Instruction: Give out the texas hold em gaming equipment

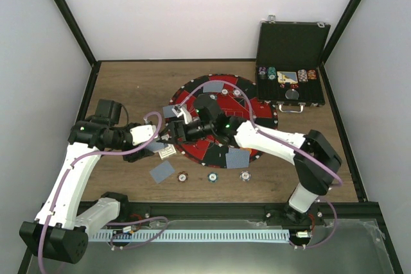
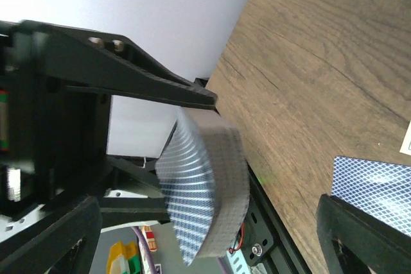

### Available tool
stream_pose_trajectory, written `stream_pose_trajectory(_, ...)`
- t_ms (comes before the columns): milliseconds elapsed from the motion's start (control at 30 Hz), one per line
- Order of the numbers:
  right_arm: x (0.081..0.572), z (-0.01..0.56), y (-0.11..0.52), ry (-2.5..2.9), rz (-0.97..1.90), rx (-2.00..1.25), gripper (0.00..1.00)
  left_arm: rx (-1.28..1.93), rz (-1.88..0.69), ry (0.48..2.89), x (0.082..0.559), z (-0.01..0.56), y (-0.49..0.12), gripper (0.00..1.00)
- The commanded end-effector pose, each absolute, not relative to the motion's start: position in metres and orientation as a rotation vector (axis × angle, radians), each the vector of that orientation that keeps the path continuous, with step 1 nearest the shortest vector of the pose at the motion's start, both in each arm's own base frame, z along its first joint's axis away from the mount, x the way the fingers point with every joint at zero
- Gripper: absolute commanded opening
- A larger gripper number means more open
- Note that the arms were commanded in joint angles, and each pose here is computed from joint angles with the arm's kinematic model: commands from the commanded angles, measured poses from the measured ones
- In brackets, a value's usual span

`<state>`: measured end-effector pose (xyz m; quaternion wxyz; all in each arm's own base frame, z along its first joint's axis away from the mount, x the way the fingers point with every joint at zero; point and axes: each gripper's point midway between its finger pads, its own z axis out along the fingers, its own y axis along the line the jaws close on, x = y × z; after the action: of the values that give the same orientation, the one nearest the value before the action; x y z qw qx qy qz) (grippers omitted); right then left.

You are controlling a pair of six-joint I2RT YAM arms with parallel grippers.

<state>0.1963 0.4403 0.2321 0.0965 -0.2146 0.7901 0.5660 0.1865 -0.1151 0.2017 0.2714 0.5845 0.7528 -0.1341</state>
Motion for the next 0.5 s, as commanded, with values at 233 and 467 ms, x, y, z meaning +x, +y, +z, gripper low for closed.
stream_pose_trajectory(233, 0.188, 0.234, 0.481, 2.32, 1.852, -0.681, 0.87, 1.572, -0.371, 1.973, 0.186, 0.212, -0.119, 0.05)
stream_pose_trajectory(467, 0.19, 0.223, 0.501, 2.353, 1.938, -0.682, 0.81, 1.57, -0.37, 1.97, 0.186, 0.214, -0.12, 0.05)
